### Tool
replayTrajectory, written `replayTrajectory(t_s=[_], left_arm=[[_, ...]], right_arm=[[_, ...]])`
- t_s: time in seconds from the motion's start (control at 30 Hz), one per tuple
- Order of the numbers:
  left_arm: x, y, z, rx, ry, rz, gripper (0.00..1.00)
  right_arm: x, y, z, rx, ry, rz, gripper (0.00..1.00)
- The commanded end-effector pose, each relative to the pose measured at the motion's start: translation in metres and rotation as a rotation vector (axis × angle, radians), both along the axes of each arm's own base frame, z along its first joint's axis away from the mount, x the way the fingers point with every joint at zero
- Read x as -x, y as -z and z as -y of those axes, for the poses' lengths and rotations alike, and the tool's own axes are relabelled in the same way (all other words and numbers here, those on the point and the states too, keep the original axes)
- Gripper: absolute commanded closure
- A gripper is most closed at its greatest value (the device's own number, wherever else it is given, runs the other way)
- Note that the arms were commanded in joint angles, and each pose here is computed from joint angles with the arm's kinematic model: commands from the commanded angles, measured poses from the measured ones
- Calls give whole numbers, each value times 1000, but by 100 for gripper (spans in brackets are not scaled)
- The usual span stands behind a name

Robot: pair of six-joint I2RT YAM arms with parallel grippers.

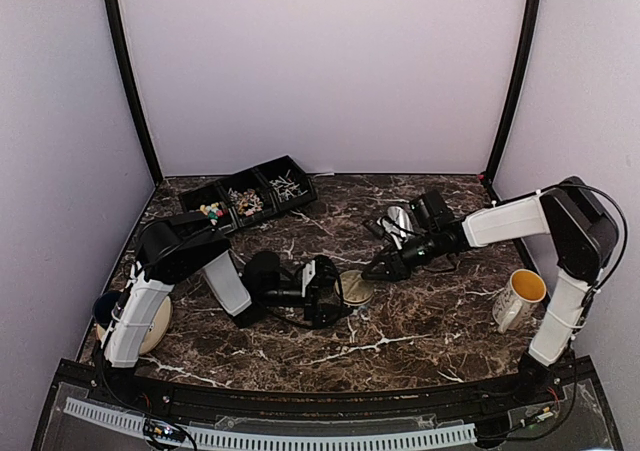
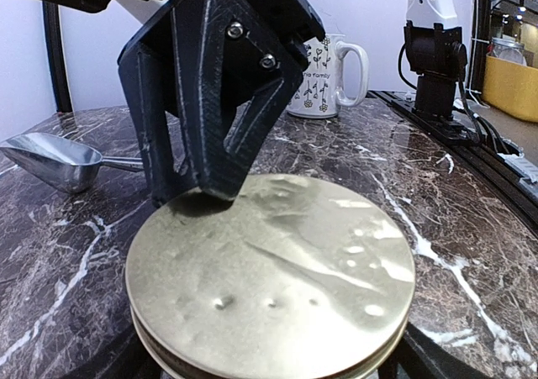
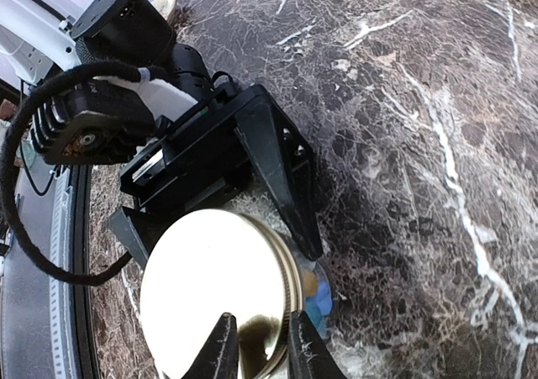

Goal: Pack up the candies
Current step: Screw the box lid onto the packing box.

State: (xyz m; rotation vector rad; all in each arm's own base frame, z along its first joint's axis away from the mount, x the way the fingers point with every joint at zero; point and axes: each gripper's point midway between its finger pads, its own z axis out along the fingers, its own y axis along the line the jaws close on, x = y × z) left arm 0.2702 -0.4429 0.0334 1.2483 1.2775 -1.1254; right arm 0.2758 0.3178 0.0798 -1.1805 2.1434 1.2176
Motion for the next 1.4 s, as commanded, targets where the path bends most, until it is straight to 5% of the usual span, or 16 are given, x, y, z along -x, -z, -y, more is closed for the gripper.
replayTrajectory(t_s=[0.0, 0.8, 1.13, 1.37], left_arm=[[4, 79, -20, -212, -62, -156, 13], [2, 79, -20, -211, -71, -157, 14], [5, 78, -20, -208, -54, -156, 14], [6, 78, -20, -207, -49, -152, 14]], right_arm=[[31, 9, 7, 17, -7, -112, 79], [66, -14, 15, 46, 29, -57, 78], [19, -58, 4, 10, 116, 118, 62], [-16, -51, -26, -30, 44, 82, 59]])
